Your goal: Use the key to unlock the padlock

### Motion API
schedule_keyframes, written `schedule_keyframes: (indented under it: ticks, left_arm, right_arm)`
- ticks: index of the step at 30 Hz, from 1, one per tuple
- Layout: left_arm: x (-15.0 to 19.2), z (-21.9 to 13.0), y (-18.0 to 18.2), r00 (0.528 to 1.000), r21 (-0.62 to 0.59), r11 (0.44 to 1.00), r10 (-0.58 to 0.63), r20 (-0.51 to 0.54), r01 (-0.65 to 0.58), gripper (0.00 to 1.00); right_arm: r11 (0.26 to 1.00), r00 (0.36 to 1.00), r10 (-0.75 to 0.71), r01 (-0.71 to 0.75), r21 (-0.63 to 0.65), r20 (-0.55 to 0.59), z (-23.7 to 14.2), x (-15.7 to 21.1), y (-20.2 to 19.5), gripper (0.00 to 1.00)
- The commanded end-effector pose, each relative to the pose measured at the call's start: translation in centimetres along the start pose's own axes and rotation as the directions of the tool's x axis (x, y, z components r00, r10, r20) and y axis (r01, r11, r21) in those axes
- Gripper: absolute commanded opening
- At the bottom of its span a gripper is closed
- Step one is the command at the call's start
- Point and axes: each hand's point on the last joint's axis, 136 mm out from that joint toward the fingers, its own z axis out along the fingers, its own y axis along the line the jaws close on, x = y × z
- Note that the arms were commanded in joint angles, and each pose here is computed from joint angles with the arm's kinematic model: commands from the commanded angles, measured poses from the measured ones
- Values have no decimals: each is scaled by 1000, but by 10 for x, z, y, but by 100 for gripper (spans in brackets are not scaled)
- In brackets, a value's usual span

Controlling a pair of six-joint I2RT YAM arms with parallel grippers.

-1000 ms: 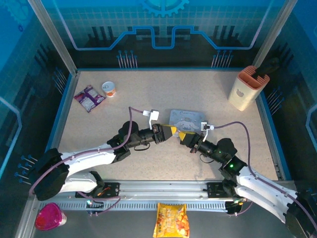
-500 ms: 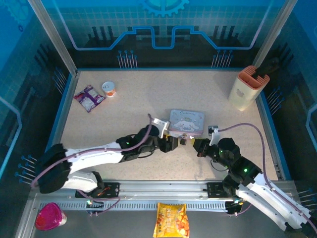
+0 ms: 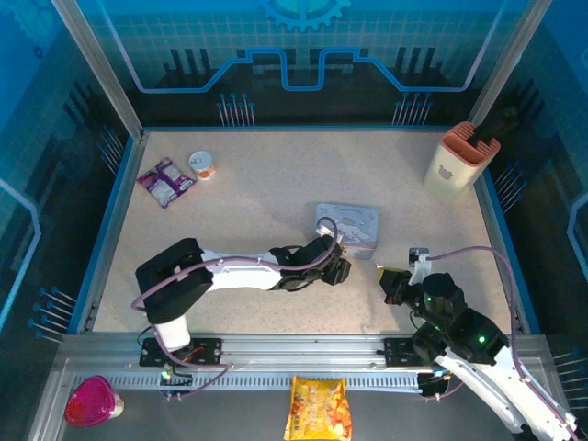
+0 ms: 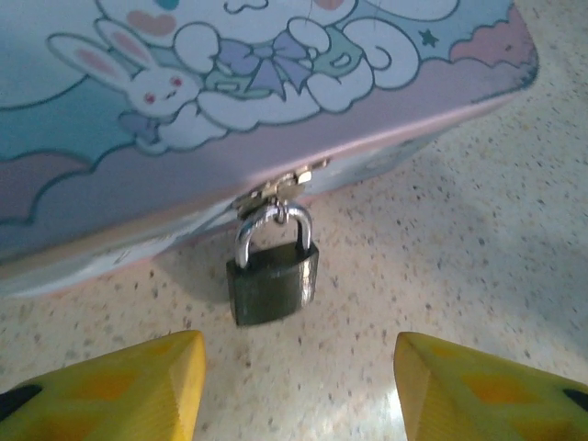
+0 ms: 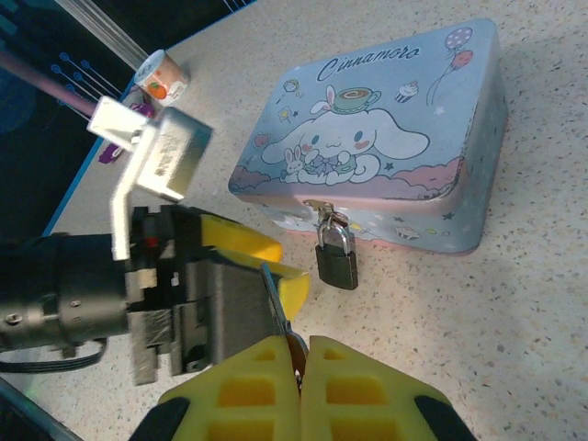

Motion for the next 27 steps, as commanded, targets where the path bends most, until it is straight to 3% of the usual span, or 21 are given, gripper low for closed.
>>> schedule_keyframes:
  ticks: [1, 14, 22, 27]
  left_arm:
    - [-1, 9, 2, 1000, -63, 998, -8, -1, 8, 58]
    - [0, 36, 18, 999, -247, 969, -27, -36, 18, 60]
    - [1, 46, 24, 997, -302, 953, -47, -65, 25, 52]
    - [-3, 49, 19, 997, -276, 961, -46, -56, 29, 44]
  right_arm:
    - [999, 1000, 19, -20, 28, 9, -12, 0, -8, 0]
    - [1000, 1000, 22, -22, -22, 8, -13, -2, 2, 0]
    - [999, 999, 38, -38, -34, -2, -10, 1, 3, 0]
    - [998, 998, 61, -61, -30, -13, -5, 6, 1, 0]
